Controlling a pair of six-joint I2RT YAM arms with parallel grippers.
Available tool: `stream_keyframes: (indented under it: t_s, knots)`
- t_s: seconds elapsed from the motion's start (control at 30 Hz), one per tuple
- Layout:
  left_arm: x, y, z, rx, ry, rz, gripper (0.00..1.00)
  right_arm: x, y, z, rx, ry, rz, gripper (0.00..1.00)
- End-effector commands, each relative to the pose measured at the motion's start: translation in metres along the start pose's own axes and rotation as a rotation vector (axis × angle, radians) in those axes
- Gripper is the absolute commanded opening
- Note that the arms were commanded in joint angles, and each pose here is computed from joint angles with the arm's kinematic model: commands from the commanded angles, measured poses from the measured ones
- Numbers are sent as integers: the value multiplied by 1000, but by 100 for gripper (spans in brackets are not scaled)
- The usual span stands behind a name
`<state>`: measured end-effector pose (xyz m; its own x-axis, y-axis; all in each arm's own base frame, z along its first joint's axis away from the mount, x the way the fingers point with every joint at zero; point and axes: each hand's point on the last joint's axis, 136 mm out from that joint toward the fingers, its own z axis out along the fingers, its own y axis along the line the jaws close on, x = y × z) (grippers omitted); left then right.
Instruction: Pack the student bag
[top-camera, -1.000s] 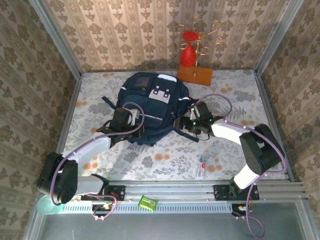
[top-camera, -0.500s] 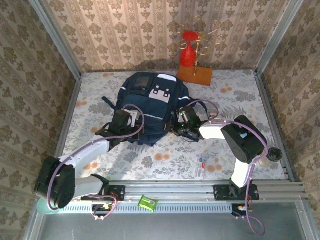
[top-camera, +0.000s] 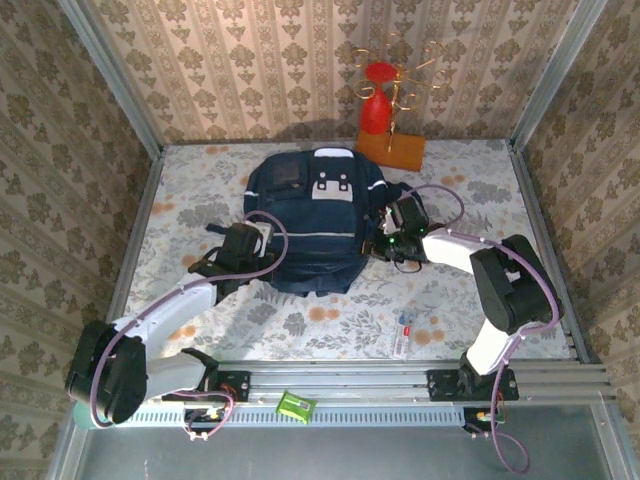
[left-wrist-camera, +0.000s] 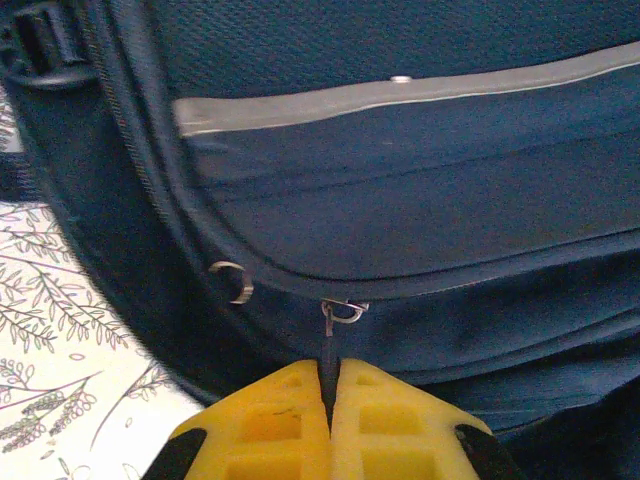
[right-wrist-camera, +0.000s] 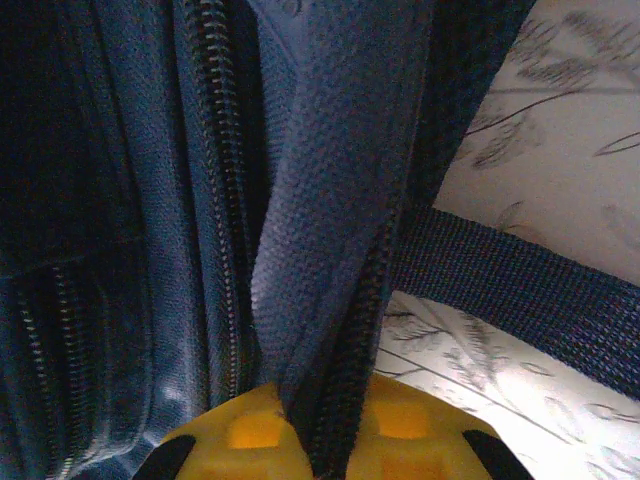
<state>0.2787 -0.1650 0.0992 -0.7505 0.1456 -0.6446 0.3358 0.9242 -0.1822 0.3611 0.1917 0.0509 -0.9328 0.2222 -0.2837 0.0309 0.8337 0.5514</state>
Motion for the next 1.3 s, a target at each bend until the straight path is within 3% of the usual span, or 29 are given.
stream_keyframes:
  t_s: [0.0,0.1,0.17,0.37,0.47,0.6,0.67,0.77,0.97,1.27]
  knots:
    - [15,3,-7,-21,32,25,0,-20,-29,-11,145,5,-74,9]
    - [15,-25,-11,106,16,28,0,-32,-25,-12,139,-4,-78,21]
    - [16,-40,-13,162,17,28,0,-35,-20,-17,129,-16,-79,36]
    - [16,-59,-14,189,9,43,0,-6,-17,-44,88,-54,-26,68]
    - [16,-62,-15,194,8,52,0,20,-8,-45,-7,-55,28,76]
    - [17,-67,-16,201,10,65,0,36,12,-30,-111,-33,50,79]
    - [22,-68,-16,203,22,78,0,34,19,-20,-132,-26,45,77]
    - [33,-66,-20,191,50,91,0,24,29,-9,-161,-11,25,65]
    - [52,-61,-30,173,62,88,0,5,-1,-2,38,23,-79,25]
    - [25,-24,-20,-7,-12,98,0,-10,-42,-11,273,87,-192,5]
